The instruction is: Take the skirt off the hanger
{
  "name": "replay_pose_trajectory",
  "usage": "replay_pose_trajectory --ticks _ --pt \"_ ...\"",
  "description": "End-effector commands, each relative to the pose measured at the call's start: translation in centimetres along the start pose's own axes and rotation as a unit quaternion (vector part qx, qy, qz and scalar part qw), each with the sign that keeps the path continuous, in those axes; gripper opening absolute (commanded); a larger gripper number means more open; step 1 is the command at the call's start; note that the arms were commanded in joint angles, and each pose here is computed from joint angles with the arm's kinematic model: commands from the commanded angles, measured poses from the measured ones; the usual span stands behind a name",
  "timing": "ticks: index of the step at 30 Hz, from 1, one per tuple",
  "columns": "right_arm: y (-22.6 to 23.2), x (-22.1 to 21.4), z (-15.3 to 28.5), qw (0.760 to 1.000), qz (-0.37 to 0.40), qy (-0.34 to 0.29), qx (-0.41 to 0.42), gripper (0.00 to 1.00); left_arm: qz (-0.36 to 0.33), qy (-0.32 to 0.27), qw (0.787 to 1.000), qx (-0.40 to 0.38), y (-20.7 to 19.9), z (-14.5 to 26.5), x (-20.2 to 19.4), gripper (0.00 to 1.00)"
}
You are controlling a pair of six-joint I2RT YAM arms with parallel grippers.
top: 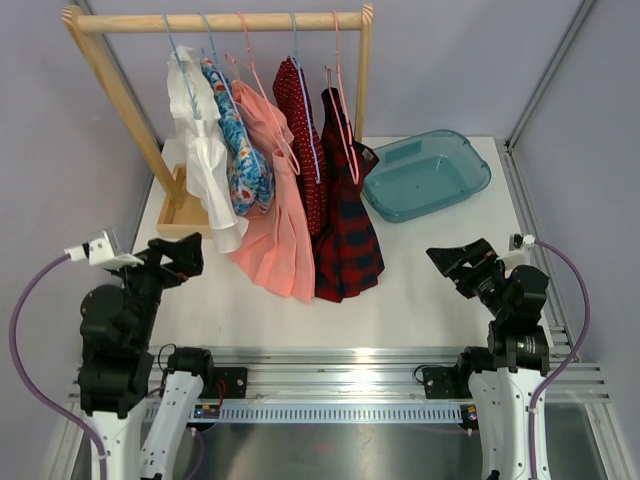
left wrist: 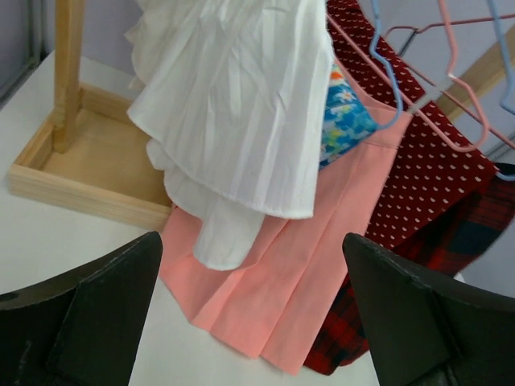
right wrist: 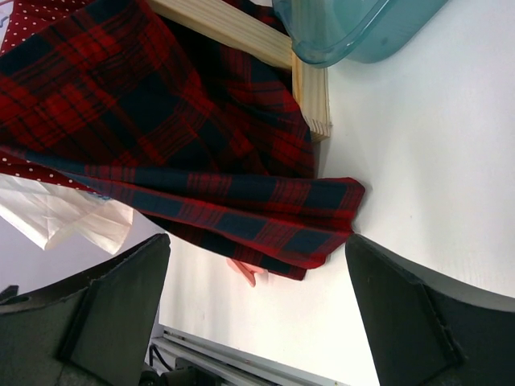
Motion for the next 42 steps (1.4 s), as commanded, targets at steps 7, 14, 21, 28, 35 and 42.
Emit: replay_pose_trajectory --ticks 7,14,21,28,35,42 --pt "1.4 1.4 1.1 0.999 0.050 -0.016 0.009 0.98 -0.065 -0.019 0.994 0.086 -6.5 -10.5 10.4 0.95" --pt "1.1 1.3 1.6 0.998 0.067 -0.016 -0.008 0.98 -0.079 -0.013 0.991 0.102 -8.9 -19.7 13.4 0.88" --pt "0.6 0.6 1.5 0.998 0.066 -0.012 -0.008 0.98 -0.096 0.007 0.989 0.109 -8.7 -26.1 12.8 0.84" --pt "0.2 0.2 1.3 0.998 0.067 -0.009 -0.008 0.98 -0.100 -0.005 0.987 0.123 -8.5 -28.6 13.3 0.78" --pt "-0.1 0.1 1.1 0.998 0.069 -0.006 -0.010 0.98 -0.107 0.005 0.985 0.137 -7.6 -30.1 12.4 0.56" --pt "-0.1 0.0 1.2 0.997 0.069 -0.008 -0.013 0.98 -0.111 0.031 0.982 0.147 -6.4 -31.5 10.8 0.56"
Point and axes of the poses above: each gripper's point midway between its finger pads, its own z axis back along the fingers, its own y axis along the line the jaws close on, x = y × z, the point moved 5 cm from there along z, back along the fingers, and after that the axes turned 15 degrees about z, right-handed, at the moved point
